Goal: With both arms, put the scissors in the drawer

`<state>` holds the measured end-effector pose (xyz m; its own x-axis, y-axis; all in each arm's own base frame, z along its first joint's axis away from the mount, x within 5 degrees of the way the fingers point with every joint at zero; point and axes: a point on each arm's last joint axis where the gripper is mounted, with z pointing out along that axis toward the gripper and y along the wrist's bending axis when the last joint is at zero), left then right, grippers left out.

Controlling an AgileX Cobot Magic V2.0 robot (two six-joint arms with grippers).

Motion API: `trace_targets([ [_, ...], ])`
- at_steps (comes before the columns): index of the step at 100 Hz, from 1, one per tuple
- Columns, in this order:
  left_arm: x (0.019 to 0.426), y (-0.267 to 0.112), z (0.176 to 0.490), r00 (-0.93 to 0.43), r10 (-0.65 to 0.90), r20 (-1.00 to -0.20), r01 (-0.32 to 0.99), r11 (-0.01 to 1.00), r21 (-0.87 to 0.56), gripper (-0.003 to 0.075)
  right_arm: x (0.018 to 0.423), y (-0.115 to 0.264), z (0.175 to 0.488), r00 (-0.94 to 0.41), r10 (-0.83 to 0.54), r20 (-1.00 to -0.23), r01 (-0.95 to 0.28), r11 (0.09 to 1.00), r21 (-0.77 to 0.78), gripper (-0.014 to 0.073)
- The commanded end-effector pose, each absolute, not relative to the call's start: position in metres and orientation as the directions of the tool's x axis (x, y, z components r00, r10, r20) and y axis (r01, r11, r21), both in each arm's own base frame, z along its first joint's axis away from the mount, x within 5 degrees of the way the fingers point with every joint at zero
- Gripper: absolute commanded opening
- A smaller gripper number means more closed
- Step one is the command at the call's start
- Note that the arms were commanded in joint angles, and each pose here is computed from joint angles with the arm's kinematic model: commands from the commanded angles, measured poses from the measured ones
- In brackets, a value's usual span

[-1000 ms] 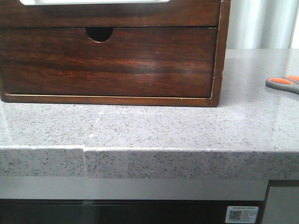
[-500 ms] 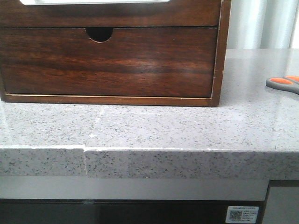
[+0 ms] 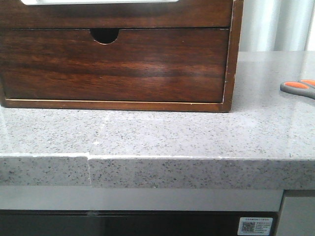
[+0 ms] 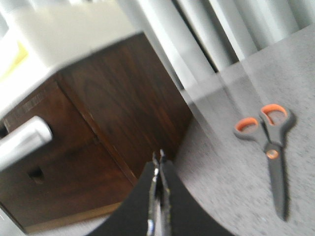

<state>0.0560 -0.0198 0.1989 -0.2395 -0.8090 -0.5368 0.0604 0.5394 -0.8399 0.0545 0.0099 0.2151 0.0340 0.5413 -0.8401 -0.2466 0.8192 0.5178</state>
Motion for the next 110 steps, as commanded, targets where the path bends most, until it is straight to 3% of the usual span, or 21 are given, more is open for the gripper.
trace_targets([
  [1,0.056,-0.018,0.216,-0.184,-0.778,-0.601,0.115,0.59,-0.799,-0.0019,0.049,0.006,0.234,0.145,0.591,-0.794,-0.29,0.792,0.537,-0.0043],
  [10,0.052,-0.02,0.239,-0.165,-0.657,-0.735,0.181,0.713,-0.678,-0.0019,0.046,0.009,0.251,0.094,0.539,-0.837,-0.286,0.82,0.496,-0.0043],
  [20,0.052,-0.022,0.264,-0.178,-0.515,-0.839,0.203,0.815,-0.543,-0.0019,0.044,0.012,0.267,0.008,0.368,-0.93,-0.257,0.899,0.354,-0.0043],
  [39,0.07,-0.026,0.286,-0.329,-0.326,-0.886,0.182,0.899,-0.398,-0.0015,0.049,0.007,0.295,-0.125,0.067,-0.99,-0.166,0.982,0.088,-0.0037],
  [46,0.078,-0.028,0.289,-0.39,-0.315,-0.865,0.174,0.898,-0.405,0.0027,0.052,0.007,0.302,-0.147,0.041,-0.988,-0.154,0.986,0.064,-0.0011],
  [56,0.086,-0.033,0.292,-0.447,-0.347,-0.825,0.182,0.868,-0.463,0.0202,0.054,0.008,0.307,-0.149,0.053,-0.987,-0.159,0.984,0.077,0.009],
  [64,0.09,-0.038,0.292,-0.491,-0.403,-0.772,0.183,0.819,-0.544,0.0386,0.054,0.01,0.308,-0.157,0.088,-0.984,-0.17,0.979,0.115,0.0242],
  [71,0.095,-0.045,0.293,-0.54,-0.464,-0.702,0.18,0.752,-0.634,0.0471,0.053,0.011,0.307,-0.172,0.115,-0.978,-0.178,0.973,0.146,0.0388],
  [82,0.104,-0.057,0.301,-0.587,-0.521,-0.619,0.216,0.637,-0.74,0.0447,0.053,0.011,0.305,-0.198,0.124,-0.972,-0.179,0.971,0.161,0.0532],
  [92,0.118,-0.065,0.317,-0.601,-0.571,-0.559,0.253,0.528,-0.811,0.0399,0.053,0.011,0.305,-0.202,0.123,-0.972,-0.178,0.971,0.16,0.0535],
  [110,0.151,-0.074,0.334,-0.645,-0.672,-0.365,0.171,0.338,-0.925,0.0396,0.053,0.011,0.305,-0.202,0.123,-0.972,-0.178,0.971,0.16,0.0535],
])
